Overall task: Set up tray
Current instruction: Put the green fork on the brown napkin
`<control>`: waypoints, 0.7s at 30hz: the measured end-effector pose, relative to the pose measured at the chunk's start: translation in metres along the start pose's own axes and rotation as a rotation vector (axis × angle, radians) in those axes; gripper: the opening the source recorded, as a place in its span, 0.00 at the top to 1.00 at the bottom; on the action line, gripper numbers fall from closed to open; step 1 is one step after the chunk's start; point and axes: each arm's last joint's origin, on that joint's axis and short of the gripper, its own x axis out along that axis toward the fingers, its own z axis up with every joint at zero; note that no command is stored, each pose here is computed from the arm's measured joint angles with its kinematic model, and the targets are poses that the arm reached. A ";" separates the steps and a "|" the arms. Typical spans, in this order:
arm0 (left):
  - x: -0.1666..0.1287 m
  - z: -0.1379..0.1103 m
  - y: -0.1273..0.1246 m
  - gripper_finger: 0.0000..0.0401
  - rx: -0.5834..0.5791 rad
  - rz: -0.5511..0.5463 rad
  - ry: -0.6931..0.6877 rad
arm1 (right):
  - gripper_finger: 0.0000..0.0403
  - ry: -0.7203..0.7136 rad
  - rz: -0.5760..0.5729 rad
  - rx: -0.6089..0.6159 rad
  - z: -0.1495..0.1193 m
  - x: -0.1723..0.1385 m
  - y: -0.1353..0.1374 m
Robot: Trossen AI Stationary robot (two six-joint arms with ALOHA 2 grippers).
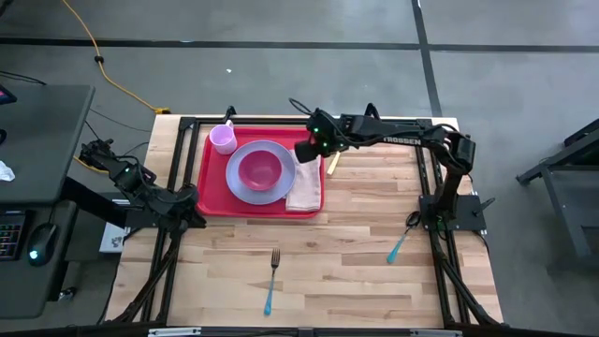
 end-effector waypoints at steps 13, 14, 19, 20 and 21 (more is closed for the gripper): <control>-0.001 0.006 -0.007 0.72 -0.201 -0.077 -0.069 | 0.55 0.091 0.164 -0.196 -0.003 -0.001 0.008; -0.001 0.007 -0.008 0.72 -0.231 -0.083 -0.070 | 0.55 0.091 0.172 -0.207 -0.004 -0.001 0.009; -0.001 0.009 -0.011 0.72 -0.305 -0.118 -0.086 | 0.55 0.115 0.224 -0.260 -0.013 -0.001 0.020; -0.001 0.010 -0.012 0.72 -0.307 -0.136 -0.095 | 0.55 0.122 0.231 -0.266 -0.015 -0.001 0.022; -0.002 0.011 -0.013 0.72 -0.309 -0.152 -0.100 | 0.55 0.128 0.235 -0.271 -0.018 -0.001 0.024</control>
